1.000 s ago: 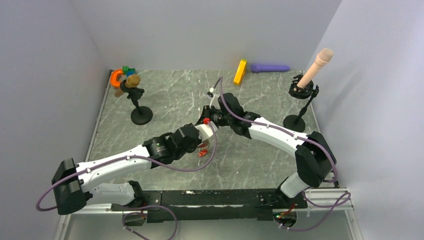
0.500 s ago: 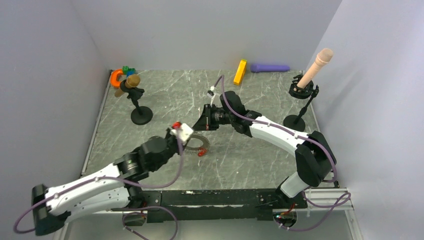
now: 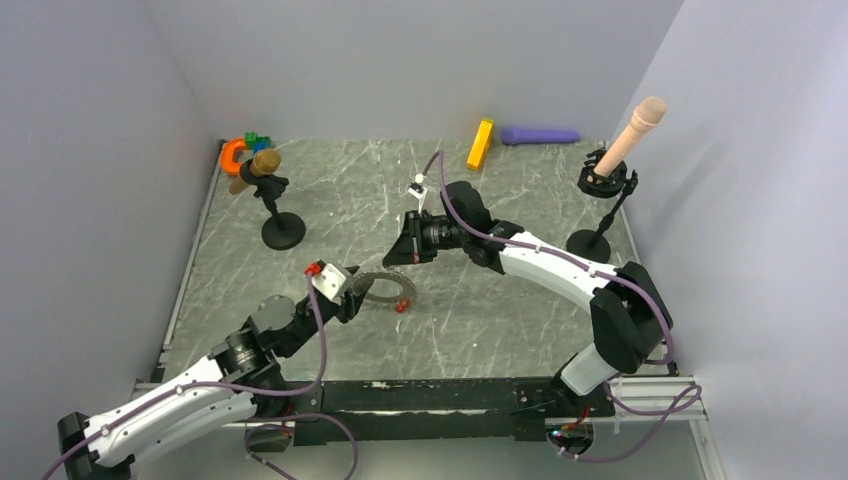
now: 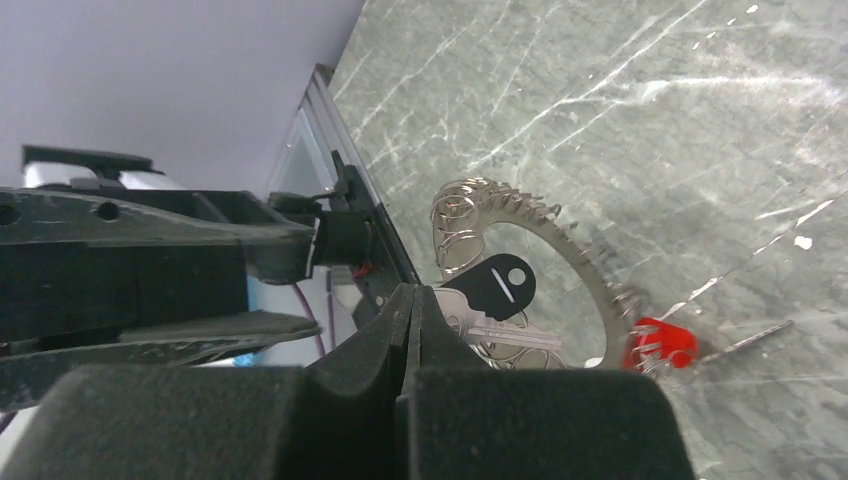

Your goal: Put the keys on the keyring

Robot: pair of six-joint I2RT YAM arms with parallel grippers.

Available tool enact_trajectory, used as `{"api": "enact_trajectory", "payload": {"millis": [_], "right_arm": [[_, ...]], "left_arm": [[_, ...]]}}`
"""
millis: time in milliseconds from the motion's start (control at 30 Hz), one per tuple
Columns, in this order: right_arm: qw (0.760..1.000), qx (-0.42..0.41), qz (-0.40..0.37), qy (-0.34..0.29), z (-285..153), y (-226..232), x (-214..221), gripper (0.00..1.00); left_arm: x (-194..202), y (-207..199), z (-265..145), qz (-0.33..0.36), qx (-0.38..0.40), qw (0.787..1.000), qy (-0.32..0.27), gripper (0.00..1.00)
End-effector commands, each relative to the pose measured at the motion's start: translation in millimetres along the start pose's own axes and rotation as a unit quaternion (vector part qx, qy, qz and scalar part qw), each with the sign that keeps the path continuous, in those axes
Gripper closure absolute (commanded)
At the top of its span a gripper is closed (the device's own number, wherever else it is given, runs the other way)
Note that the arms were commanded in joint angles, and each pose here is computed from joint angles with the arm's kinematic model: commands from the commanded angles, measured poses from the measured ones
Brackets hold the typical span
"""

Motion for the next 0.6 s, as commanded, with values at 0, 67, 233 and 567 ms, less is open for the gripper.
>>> {"api": "enact_trajectory", "payload": {"millis": [0, 67, 233, 567], "right_arm": [[0.993, -0.043, -0.110, -0.013, -7.4, 24.4, -19.4, 1.00], [0.991, -0.045, -0.127, -0.013, -8.1, 23.8, -20.0, 1.00], [0.988, -0.050, -0.144, -0.004, -5.5, 18.6, -14.7, 1.00], [0.989, -0.053, -0.141, 0.002, -2.3, 15.9, -11.5, 1.00]], "left_arm": [[1.1, -13.5, 11.5, 0.005, 0.041, 0.999, -0.014, 0.56], [3.2, -16.1, 16.2, 0.007, 0.049, 0.999, -0.016, 0.59], [13.5, -17.5, 25.3, 0.012, 0.054, 0.998, -0.003, 0.60], [25.3, -16.1, 37.7, 0.016, 0.053, 0.998, 0.003, 0.61]]}}
Point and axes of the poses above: each gripper's point midway between its finger pads, its own z axis out along the fingers, its own y axis along the line the jaws close on, x = y × z, the point moved 1 cm from there along -z, back along the fingers, and after that the axes turned 2 degrees about -z, right-handed, at the moved point
